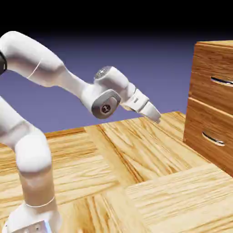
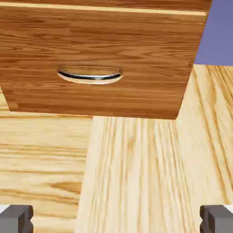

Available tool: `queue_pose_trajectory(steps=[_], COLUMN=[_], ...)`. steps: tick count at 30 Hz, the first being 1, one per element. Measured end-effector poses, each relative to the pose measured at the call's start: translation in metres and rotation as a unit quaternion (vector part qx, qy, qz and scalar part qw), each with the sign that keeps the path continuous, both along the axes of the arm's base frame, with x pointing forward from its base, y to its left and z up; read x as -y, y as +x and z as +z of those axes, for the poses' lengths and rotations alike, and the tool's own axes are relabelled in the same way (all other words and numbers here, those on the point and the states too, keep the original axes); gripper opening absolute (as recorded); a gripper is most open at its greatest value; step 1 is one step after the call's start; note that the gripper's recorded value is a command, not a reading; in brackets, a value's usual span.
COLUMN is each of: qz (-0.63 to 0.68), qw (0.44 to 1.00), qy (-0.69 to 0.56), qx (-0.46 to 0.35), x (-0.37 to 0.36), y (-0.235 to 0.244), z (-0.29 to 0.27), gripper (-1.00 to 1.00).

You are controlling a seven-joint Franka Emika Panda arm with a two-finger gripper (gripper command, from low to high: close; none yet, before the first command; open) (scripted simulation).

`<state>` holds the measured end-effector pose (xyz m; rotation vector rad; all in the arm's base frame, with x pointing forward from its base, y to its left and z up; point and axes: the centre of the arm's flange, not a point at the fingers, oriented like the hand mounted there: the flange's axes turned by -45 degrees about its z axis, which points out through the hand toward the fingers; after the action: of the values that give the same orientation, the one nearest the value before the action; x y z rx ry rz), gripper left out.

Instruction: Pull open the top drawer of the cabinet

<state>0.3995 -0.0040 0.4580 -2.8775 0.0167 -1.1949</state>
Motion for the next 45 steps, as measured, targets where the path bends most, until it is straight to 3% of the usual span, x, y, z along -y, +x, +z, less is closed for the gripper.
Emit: queue_pose_trajectory(steps=[9, 21, 34, 45], qz=[-0.173, -0.395, -0.529, -0.504], qw=[0.966, 0.853, 0.728, 0.669], qy=[0.188, 0.34, 0.427, 0.501], qx=[-0.038, -0.031, 0.086, 0.218], x=[0.07, 0.158, 0.208, 0.169], y=[0.07, 0.137, 0.195, 0.258], z=[-0.024, -0.075, -0.084, -0.039], gripper=[1.0, 1.0, 1.0, 1.0])
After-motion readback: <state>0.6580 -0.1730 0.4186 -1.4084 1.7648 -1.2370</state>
